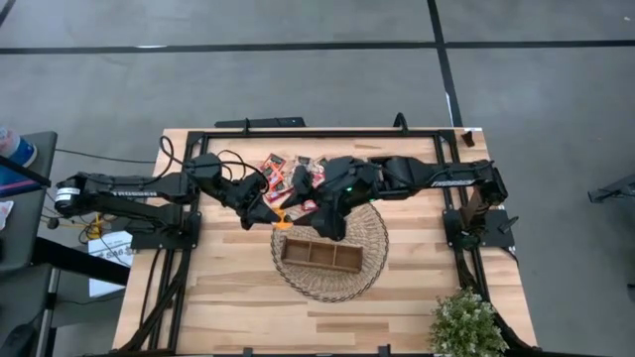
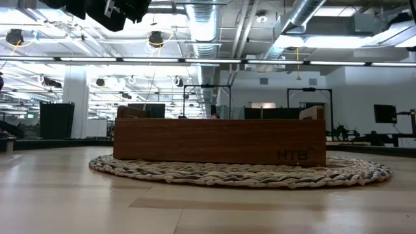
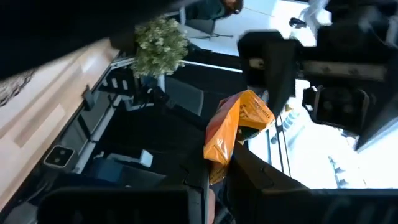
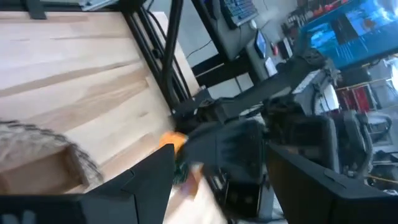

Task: Pick & Place Tea
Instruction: Put the orange tea bag into the right section of the wooden organizer

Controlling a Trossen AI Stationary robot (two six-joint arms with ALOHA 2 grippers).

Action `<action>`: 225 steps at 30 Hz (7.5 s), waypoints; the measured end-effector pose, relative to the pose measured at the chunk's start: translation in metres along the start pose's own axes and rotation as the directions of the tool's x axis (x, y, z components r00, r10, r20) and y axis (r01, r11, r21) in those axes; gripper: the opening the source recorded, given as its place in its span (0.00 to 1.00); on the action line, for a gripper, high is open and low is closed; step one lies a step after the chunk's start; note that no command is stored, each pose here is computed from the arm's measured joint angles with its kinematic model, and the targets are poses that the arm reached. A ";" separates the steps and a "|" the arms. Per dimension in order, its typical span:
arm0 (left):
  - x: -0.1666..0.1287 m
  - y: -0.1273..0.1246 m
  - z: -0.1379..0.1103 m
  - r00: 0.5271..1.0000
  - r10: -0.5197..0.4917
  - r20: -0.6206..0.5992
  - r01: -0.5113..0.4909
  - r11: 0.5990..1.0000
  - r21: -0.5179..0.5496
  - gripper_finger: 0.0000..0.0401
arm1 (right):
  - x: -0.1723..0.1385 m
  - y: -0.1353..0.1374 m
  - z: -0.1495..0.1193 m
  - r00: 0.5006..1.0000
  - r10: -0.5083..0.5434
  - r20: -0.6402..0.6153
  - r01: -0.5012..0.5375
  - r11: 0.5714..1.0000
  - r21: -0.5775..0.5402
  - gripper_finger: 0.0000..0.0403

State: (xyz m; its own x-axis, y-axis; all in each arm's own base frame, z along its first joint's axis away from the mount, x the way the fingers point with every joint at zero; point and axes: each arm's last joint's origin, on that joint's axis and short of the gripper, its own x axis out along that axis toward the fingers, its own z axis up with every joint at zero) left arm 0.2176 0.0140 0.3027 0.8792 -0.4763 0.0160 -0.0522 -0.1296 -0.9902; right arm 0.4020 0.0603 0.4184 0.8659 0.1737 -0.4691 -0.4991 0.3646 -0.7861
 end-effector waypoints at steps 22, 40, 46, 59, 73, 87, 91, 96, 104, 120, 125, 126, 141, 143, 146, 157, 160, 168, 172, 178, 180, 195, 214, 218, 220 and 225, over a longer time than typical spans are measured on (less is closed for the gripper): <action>0.001 0.001 -0.002 0.994 0.011 -0.107 -0.006 0.999 0.048 0.07 | 0.034 0.020 -0.006 0.993 0.109 -0.050 -0.107 0.994 0.031 0.43; 0.001 0.002 -0.003 0.991 0.024 -0.132 -0.013 0.997 0.081 0.07 | 0.040 0.024 -0.005 0.990 0.110 -0.087 -0.107 0.994 0.034 0.25; 0.001 0.004 -0.003 0.990 0.038 -0.139 -0.025 0.995 0.094 0.07 | 0.040 0.027 -0.004 0.987 0.119 -0.112 -0.114 0.992 0.048 0.20; 0.001 0.005 -0.003 0.990 0.048 -0.130 -0.033 0.993 0.116 0.07 | 0.034 0.030 0.003 0.982 0.103 -0.161 -0.096 0.994 0.052 0.11; 0.001 0.004 -0.002 0.993 0.044 -0.107 -0.026 0.986 0.165 0.07 | 0.027 0.028 0.005 0.982 0.091 -0.168 -0.068 0.988 0.141 0.00; 0.001 -0.007 -0.002 0.997 -0.061 -0.057 0.081 0.870 0.486 0.27 | 0.026 0.033 0.003 0.972 0.143 -0.188 -0.096 0.967 0.237 0.00; 0.000 -0.008 0.000 0.997 -0.068 -0.044 0.081 0.839 0.539 0.34 | 0.021 0.033 0.002 0.966 0.159 -0.202 -0.099 0.954 0.281 0.00; -0.002 -0.008 0.002 0.997 -0.060 -0.055 0.081 0.806 0.586 0.38 | 0.002 0.030 0.000 0.959 0.185 -0.217 -0.079 0.903 0.422 0.00; -0.004 -0.008 0.007 0.996 -0.077 0.054 0.012 0.675 0.738 0.38 | -0.036 0.028 -0.008 0.933 0.353 -0.071 -0.154 0.571 0.806 0.00; -0.009 -0.012 0.010 0.958 -0.131 0.257 -0.166 0.477 0.863 0.38 | -0.015 0.065 -0.032 0.754 0.652 -0.079 -0.092 0.224 0.970 0.00; -0.020 -0.019 0.003 0.938 -0.155 0.311 -0.225 0.411 0.883 0.38 | -0.001 0.093 -0.048 0.676 0.727 -0.120 -0.047 0.205 0.978 0.00; -0.024 -0.021 0.000 0.935 -0.159 0.318 -0.239 0.381 0.893 0.38 | 0.000 0.098 -0.051 0.665 0.736 -0.124 -0.037 0.198 0.979 0.00; -0.074 -0.023 -0.037 0.888 -0.076 0.454 -0.438 0.162 0.884 0.32 | 0.025 0.139 -0.072 0.664 0.740 -0.109 0.019 0.129 0.991 0.00; -0.077 -0.022 -0.039 0.885 -0.073 0.460 -0.444 0.167 0.880 0.31 | 0.029 0.142 -0.074 0.683 0.724 -0.101 0.020 0.120 0.993 0.00; -0.078 -0.022 -0.040 0.882 -0.065 0.466 -0.448 0.189 0.874 0.31 | 0.027 0.149 -0.077 0.688 0.720 -0.093 0.018 0.111 0.994 0.00; -0.078 -0.020 -0.039 0.874 -0.050 0.484 -0.467 0.196 0.862 0.30 | 0.008 0.171 -0.086 0.765 0.641 -0.063 0.049 0.041 0.998 0.00; -0.079 -0.020 -0.039 0.865 -0.055 0.499 -0.480 0.196 0.855 0.30 | 0.006 0.174 -0.089 0.791 0.609 -0.059 0.057 0.022 0.998 0.00; -0.079 -0.020 -0.038 0.856 -0.058 0.514 -0.495 0.198 0.846 0.30 | 0.010 0.185 -0.095 0.793 0.607 -0.062 0.070 0.010 0.997 0.00; -0.079 -0.020 -0.038 0.850 -0.060 0.523 -0.503 0.199 0.841 0.30 | 0.009 0.195 -0.097 0.762 0.645 -0.060 0.076 0.004 0.997 0.00; -0.079 -0.020 -0.038 0.847 -0.061 0.528 -0.508 0.201 0.838 0.30 | 0.011 0.194 -0.094 0.778 0.627 -0.048 0.050 0.015 0.999 0.00; -0.079 -0.021 -0.038 0.843 -0.062 0.535 -0.514 0.201 0.834 0.30 | 0.011 0.193 -0.096 0.785 0.617 -0.061 0.061 0.021 0.998 0.00; -0.079 -0.021 -0.038 0.841 -0.062 0.537 -0.516 0.201 0.833 0.30 | 0.009 0.192 -0.105 0.769 0.635 -0.080 0.091 0.015 0.996 0.00; -0.079 -0.020 -0.038 0.842 -0.061 0.537 -0.517 0.199 0.833 0.30 | 0.023 0.199 -0.107 0.762 0.643 -0.076 0.099 0.001 0.995 0.00; -0.079 -0.020 -0.038 0.842 -0.061 0.537 -0.517 0.199 0.833 0.30 | 0.022 0.199 -0.112 0.752 0.654 -0.084 0.123 -0.013 0.992 0.00; -0.079 -0.020 -0.038 0.842 -0.061 0.536 -0.516 0.199 0.833 0.30 | 0.021 0.198 -0.113 0.749 0.659 -0.073 0.119 -0.024 0.993 0.01; -0.079 -0.020 -0.038 0.842 -0.061 0.537 -0.516 0.200 0.833 0.30 | 0.021 0.197 -0.115 0.751 0.657 -0.070 0.120 -0.031 0.992 0.10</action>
State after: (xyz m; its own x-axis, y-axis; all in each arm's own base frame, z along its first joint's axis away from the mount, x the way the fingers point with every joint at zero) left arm 0.1311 0.0218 0.3270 0.9973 0.0739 -0.0003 -0.0701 0.9443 -0.3216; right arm 0.3179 0.0307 0.2072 0.3201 0.3058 -0.8967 0.1534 0.9173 0.3676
